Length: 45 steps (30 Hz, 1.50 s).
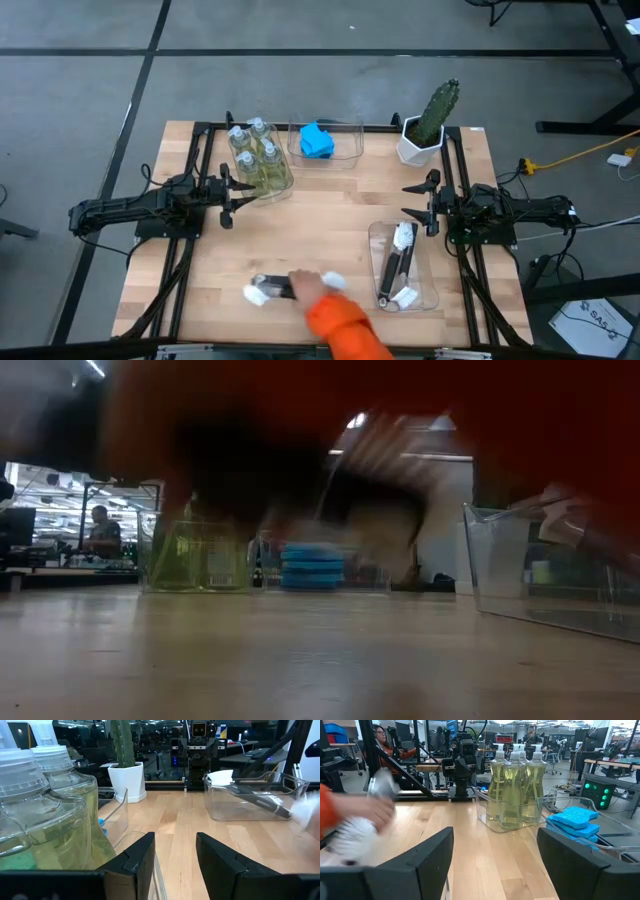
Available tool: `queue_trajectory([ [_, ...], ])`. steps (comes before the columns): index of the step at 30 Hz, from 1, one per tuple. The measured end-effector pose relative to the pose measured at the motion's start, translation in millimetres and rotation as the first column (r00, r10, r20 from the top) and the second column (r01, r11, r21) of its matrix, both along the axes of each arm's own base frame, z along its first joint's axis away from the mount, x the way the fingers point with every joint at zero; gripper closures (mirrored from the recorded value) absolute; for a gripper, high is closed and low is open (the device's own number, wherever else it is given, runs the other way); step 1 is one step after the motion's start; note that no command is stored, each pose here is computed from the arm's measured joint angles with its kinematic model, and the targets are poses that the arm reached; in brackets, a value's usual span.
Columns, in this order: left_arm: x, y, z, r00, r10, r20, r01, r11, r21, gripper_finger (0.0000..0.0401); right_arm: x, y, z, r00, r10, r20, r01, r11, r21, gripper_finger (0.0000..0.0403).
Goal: Pick & Place Kitchen Sink Supplies
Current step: Return to Home Position
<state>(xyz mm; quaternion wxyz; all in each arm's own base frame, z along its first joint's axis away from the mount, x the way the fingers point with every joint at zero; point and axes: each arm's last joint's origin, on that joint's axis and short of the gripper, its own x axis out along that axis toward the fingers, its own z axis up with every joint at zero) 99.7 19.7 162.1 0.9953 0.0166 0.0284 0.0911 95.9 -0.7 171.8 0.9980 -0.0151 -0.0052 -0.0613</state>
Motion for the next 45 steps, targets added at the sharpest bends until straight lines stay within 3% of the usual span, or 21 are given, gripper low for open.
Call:
queue_trajectory([
  [20,0.0,0.0,0.0,1.0,0.001,0.0,-0.001,1.0,0.0,0.0262,0.0,0.0,0.0,1.0,-0.001,0.0,0.001,1.0,0.0,0.0118],
  [27,-0.9,3.6,1.2,0.992,0.128,0.011,-0.128,0.992,0.008,0.0262,0.0,0.0,0.0,1.0,-0.001,0.0,0.001,1.0,0.0,0.0118],
  [45,-0.9,3.6,1.4,0.992,0.128,0.013,-0.128,0.992,0.008,0.0262,0.0,0.0,-0.1,1.0,0.0,0.0,0.0,1.0,0.0,0.0118],
])
